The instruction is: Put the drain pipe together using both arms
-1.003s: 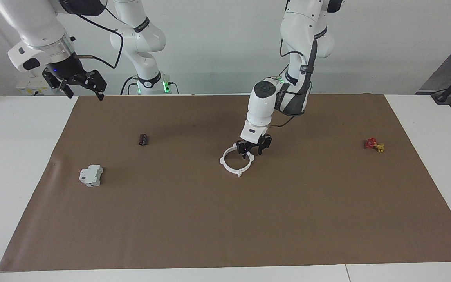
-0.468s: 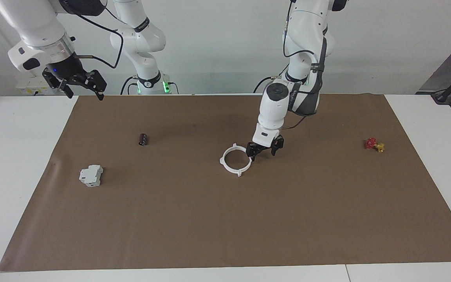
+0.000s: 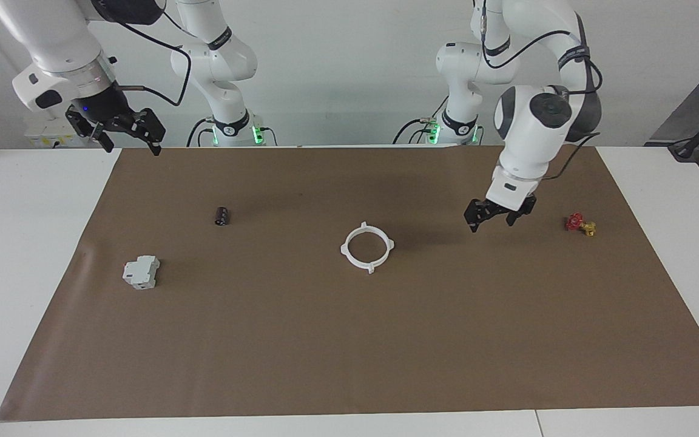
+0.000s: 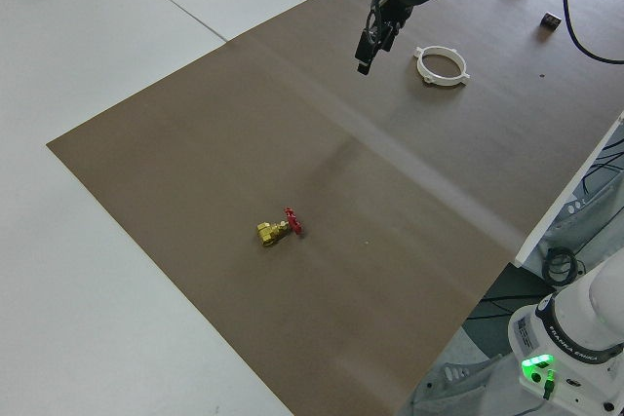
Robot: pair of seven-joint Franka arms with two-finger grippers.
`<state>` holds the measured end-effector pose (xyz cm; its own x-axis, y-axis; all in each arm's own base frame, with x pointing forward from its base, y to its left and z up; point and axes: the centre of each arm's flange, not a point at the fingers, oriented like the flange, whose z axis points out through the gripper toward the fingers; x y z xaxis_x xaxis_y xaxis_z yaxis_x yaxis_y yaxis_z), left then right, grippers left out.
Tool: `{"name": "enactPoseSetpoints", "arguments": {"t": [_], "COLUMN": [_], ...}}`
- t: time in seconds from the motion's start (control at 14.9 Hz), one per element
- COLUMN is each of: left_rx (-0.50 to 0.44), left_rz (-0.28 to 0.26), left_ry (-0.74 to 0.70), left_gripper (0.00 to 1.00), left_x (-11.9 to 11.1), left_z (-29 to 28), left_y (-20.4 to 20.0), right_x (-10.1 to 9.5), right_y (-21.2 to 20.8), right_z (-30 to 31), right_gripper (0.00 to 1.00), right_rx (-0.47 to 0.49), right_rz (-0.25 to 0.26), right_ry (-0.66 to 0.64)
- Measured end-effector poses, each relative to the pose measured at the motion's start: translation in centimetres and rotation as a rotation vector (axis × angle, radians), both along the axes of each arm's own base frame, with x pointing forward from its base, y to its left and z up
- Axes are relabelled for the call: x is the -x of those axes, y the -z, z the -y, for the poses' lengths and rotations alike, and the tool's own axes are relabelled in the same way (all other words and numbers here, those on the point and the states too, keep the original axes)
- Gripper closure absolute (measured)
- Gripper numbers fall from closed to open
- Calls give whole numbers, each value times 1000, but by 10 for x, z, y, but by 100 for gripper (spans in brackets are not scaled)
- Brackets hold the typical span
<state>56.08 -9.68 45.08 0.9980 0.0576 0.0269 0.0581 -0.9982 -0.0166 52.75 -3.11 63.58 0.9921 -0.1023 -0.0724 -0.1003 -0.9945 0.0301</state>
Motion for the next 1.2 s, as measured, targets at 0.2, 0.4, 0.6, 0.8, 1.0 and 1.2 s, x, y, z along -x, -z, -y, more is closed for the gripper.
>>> {"name": "enactPoseSetpoints", "arguments": {"t": [0.2,0.4,0.6,0.8,1.0,1.2], "left_rx": [-3,-5,-4,3,5,4], "left_rz": [-6,-3,0,-54,-56,-70], "left_ry": [46,65,69,73,86,116], "left_gripper": [0,0,0,0,0,0], "left_x": [-4,-3,0,12,27,38], "left_z": [-68,-118,-134,-130,-122,-105], "left_y": [-13,-16,-39,-96,-135,-147], "right_x": [0,0,0,0,0,0], "right_y": [0,0,0,0,0,0], "right_z": [0,0,0,0,0,0], "right_gripper": [0,0,0,0,0,0], "right_rx": [0,0,0,0,0,0], "right_rz": [0,0,0,0,0,0], "right_ry": [0,0,0,0,0,0]}}
